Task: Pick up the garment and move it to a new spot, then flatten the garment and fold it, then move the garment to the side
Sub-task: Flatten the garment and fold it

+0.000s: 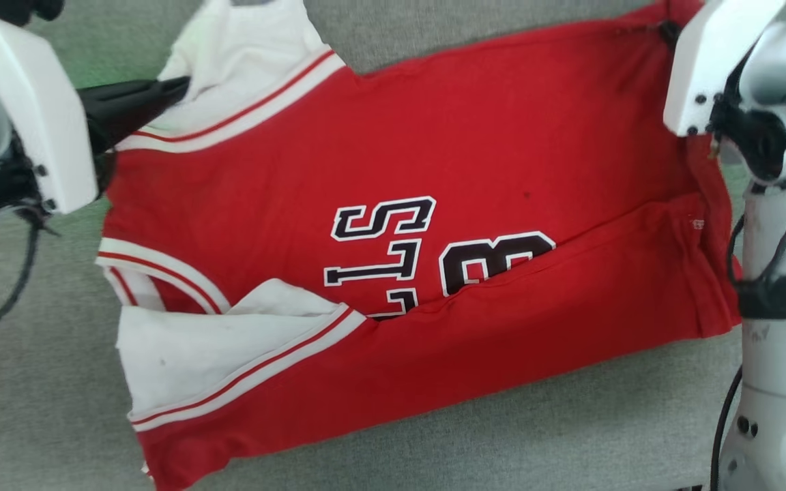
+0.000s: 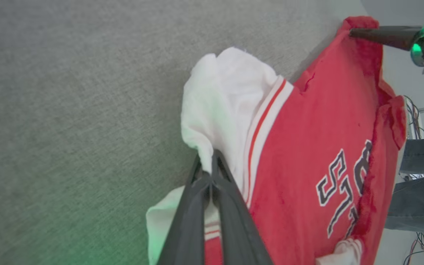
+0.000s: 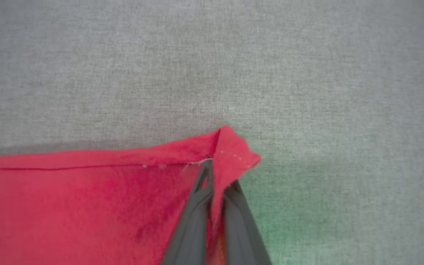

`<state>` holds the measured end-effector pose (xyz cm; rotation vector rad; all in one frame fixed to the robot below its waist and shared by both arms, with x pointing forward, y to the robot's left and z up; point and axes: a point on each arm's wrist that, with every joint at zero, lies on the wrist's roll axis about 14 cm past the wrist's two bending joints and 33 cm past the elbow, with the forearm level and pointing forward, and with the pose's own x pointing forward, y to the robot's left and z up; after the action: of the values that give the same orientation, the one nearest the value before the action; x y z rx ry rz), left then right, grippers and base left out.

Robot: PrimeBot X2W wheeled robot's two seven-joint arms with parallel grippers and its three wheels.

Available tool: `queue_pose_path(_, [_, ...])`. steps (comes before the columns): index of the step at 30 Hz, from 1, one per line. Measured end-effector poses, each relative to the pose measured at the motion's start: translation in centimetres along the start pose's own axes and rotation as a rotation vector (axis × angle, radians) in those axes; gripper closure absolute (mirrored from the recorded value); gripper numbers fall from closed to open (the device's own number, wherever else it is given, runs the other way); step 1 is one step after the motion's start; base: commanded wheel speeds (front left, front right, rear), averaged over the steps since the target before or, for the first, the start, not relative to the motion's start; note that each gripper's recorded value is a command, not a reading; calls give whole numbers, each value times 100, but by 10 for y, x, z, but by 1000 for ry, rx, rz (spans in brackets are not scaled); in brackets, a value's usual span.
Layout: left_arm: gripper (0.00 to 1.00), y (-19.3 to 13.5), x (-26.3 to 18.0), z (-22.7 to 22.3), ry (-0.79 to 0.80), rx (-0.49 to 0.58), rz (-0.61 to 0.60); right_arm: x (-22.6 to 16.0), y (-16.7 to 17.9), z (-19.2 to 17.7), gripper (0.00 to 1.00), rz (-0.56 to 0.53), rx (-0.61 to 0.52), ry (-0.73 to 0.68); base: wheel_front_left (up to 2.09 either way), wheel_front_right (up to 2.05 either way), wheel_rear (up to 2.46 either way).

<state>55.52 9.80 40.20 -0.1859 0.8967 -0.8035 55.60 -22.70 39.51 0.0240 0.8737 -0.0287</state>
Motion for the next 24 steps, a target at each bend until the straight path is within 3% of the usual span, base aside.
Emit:
queue_pose_path(8, [100,-69,-41,35,-197,37,-89,-56,-5,16,100,17,-14,-123,0,0,0])
queue_pose_path(15, [100,-113,-90,17,-281,90,-117,-109,-15,1,100,45,-41,-157,0,0,0])
queue_pose_path(24, [100,-116,-127,-42,-376,9,-64,-130,-9,-48,100,104,-19,-124,0,0,0])
